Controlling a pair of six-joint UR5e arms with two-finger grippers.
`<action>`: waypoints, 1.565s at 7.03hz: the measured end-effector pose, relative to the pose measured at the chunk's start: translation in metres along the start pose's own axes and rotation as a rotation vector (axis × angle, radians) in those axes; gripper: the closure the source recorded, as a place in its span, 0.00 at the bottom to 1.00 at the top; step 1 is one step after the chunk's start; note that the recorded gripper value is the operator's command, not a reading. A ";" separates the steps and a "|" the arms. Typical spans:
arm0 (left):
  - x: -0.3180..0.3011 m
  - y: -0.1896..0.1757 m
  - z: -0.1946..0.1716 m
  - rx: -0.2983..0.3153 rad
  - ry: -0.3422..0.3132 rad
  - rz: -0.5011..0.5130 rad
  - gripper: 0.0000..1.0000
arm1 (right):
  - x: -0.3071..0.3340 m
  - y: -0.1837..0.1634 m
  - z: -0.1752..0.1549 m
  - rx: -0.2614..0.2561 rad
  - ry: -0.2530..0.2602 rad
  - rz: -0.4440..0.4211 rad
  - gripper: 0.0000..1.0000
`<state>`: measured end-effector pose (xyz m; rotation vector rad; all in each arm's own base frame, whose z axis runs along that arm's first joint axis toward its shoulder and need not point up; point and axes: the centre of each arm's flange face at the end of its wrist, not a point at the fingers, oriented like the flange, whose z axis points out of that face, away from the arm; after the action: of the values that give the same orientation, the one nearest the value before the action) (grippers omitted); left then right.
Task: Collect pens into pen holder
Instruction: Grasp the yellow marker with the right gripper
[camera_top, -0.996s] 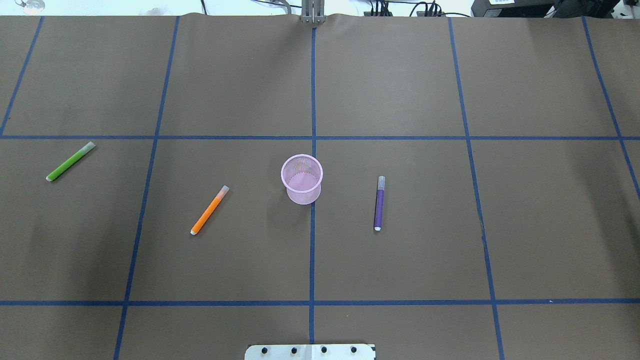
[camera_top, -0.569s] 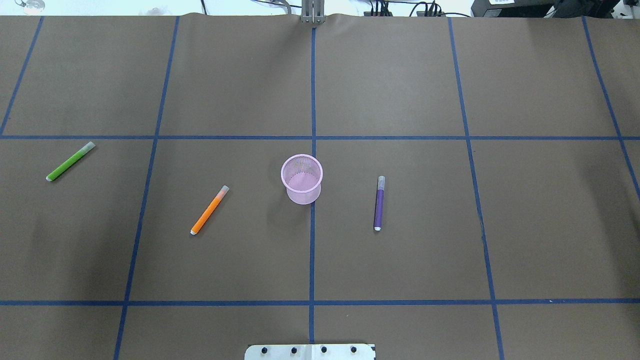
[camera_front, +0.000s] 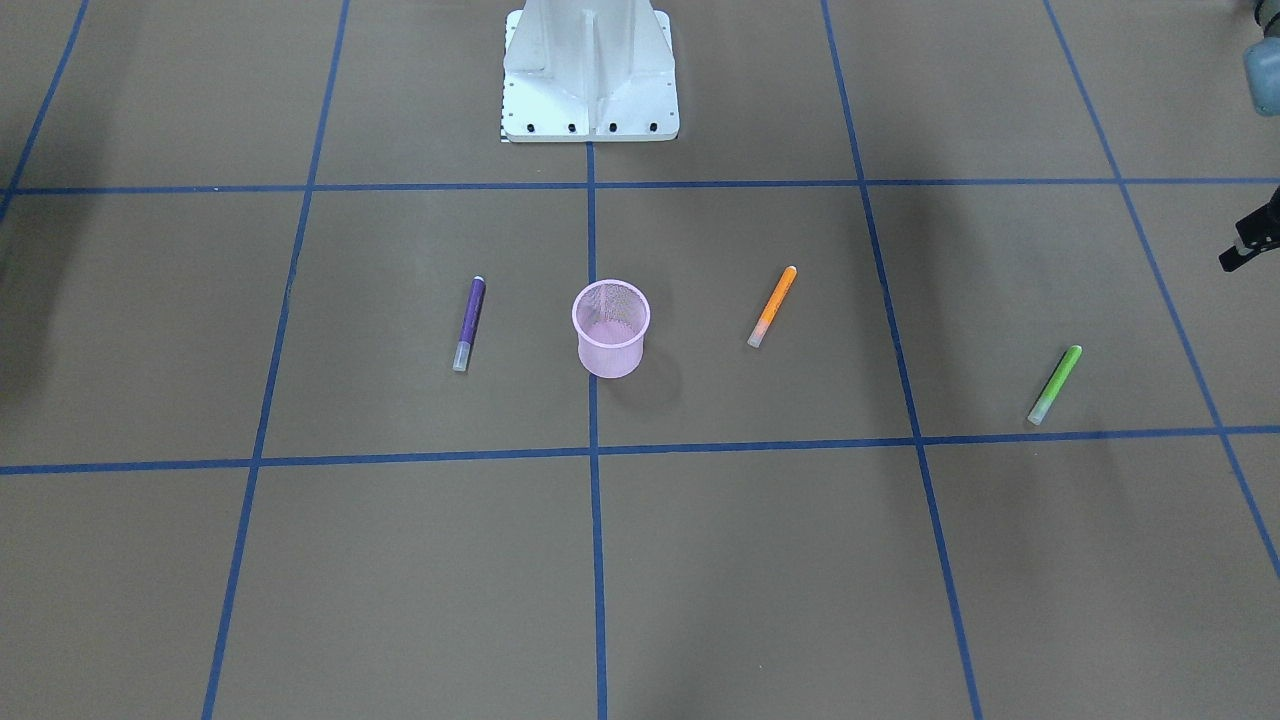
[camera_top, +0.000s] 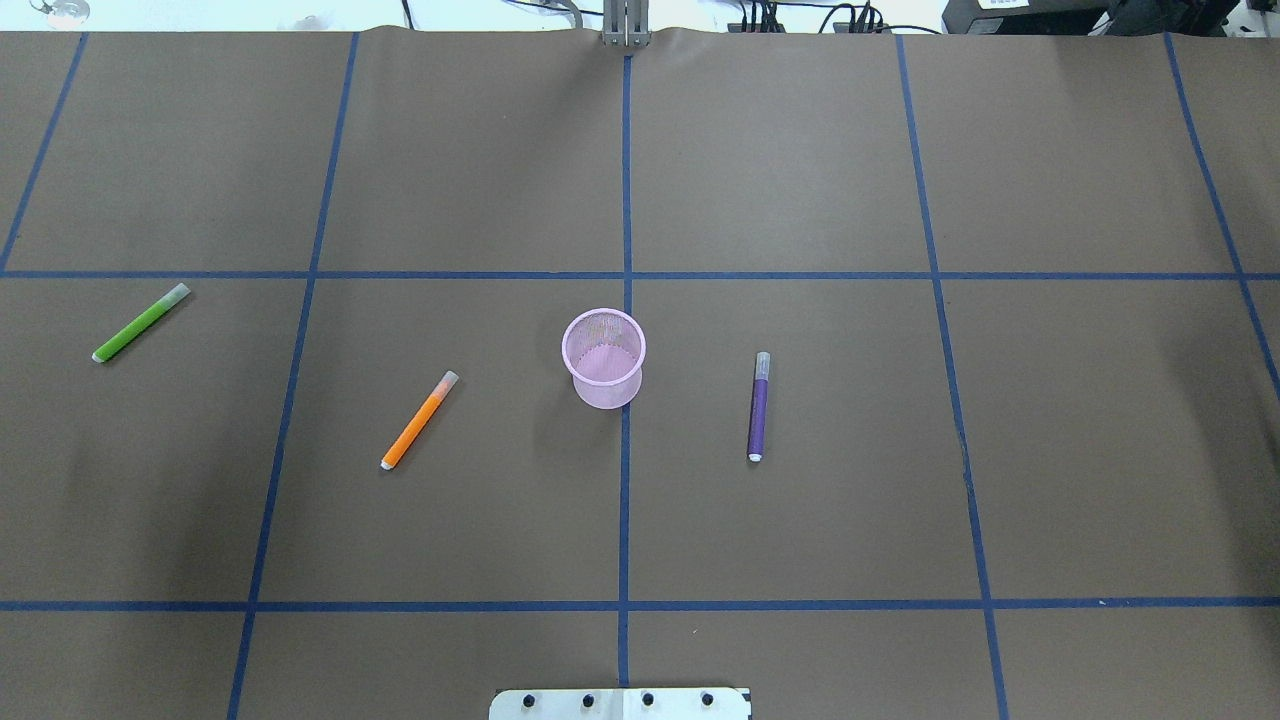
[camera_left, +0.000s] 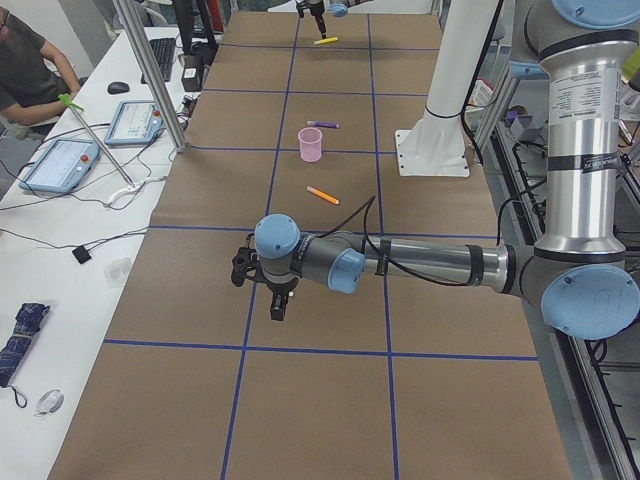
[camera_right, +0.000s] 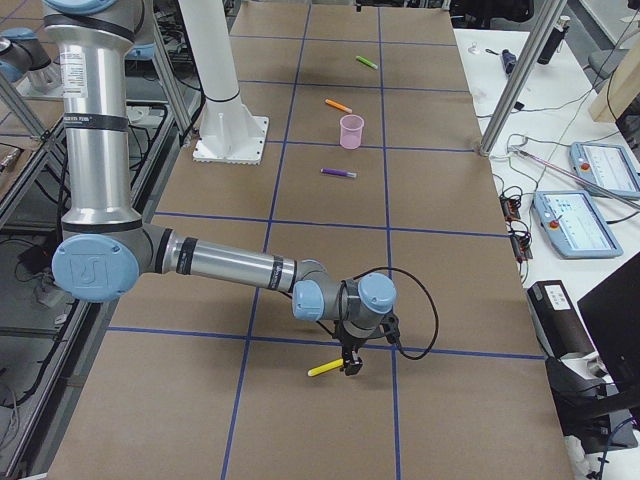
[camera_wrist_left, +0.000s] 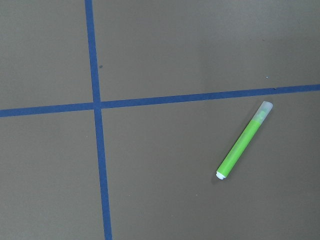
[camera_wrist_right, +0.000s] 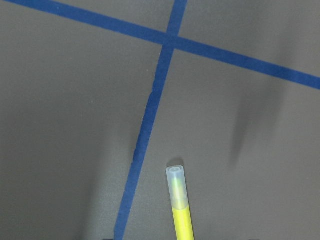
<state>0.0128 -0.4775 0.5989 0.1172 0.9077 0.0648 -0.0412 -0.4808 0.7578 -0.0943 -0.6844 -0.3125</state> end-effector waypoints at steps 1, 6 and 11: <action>0.000 0.000 0.000 0.000 0.000 0.001 0.00 | 0.001 0.000 0.008 -0.004 0.001 -0.008 0.11; 0.001 0.000 -0.001 0.003 -0.001 0.002 0.00 | 0.008 -0.014 0.031 0.015 0.000 -0.043 0.55; 0.003 0.000 -0.003 0.006 0.000 0.004 0.00 | 0.009 -0.013 0.033 0.012 0.000 -0.047 1.00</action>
<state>0.0125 -0.4774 0.5948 0.1245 0.9073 0.0659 -0.0582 -0.4896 0.7887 -0.0665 -0.6888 -0.3534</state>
